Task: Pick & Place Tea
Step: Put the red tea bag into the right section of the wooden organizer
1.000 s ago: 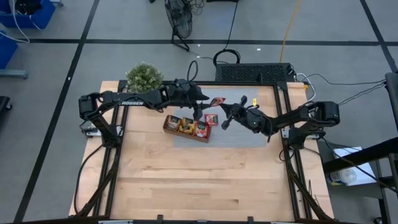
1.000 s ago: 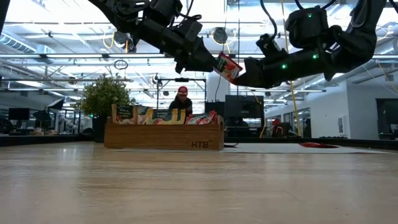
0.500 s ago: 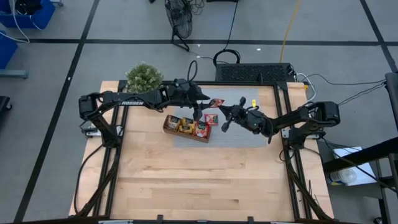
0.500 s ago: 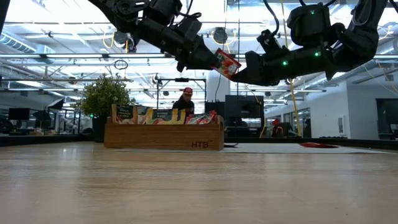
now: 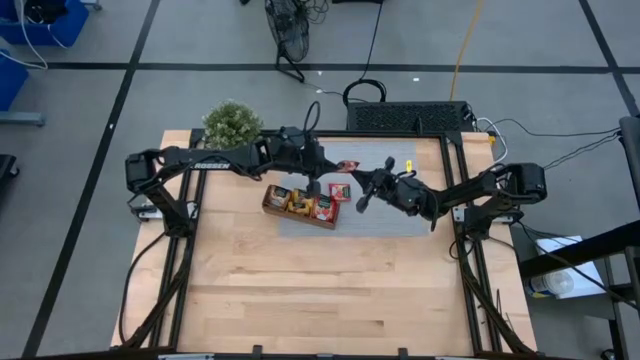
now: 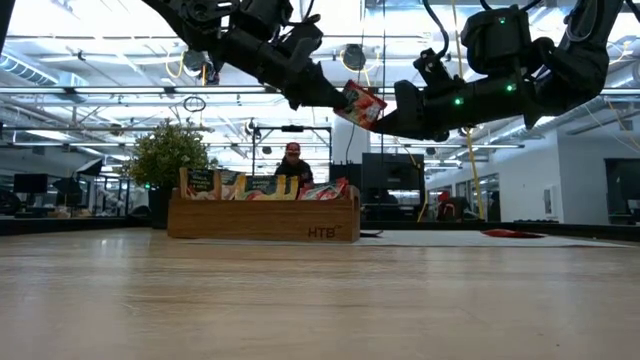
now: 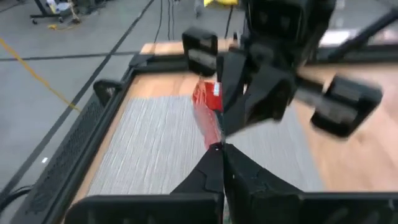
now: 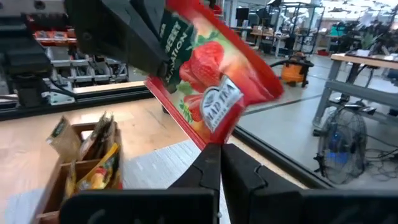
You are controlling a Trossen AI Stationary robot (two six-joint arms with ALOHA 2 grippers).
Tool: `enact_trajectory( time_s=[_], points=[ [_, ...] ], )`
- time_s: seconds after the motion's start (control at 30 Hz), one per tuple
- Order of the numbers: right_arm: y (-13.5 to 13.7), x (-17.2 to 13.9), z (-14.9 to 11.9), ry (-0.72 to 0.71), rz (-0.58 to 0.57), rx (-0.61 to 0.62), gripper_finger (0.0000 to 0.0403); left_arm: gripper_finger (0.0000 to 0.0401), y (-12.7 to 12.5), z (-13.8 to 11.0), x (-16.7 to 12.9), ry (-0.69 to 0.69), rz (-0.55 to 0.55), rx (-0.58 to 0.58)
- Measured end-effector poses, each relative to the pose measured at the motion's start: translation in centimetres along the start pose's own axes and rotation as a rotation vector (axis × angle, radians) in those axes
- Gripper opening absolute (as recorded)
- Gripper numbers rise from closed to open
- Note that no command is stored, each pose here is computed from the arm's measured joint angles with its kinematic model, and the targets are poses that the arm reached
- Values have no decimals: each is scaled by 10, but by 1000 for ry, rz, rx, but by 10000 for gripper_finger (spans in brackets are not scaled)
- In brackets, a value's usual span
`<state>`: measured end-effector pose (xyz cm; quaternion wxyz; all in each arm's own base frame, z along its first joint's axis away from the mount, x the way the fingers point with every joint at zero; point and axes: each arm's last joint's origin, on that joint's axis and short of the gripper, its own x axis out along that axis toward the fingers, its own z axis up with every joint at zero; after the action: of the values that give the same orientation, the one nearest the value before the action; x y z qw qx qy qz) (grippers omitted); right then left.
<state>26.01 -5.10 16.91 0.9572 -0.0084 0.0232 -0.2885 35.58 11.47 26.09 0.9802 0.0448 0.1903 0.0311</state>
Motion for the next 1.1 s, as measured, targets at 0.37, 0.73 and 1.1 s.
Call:
enact_trajectory(
  time_s=[0.37,0.73,1.1],
  points=[
    [0,0,-4,43,-3,-8,0,2,-33,11,-47,464,-140,101],
    [0,0,-4,42,-5,-6,0,1,-90,0,12,754,-364,420],
    [0,0,-5,48,-5,3,0,1,-72,-4,35,760,-323,440]
  ],
)
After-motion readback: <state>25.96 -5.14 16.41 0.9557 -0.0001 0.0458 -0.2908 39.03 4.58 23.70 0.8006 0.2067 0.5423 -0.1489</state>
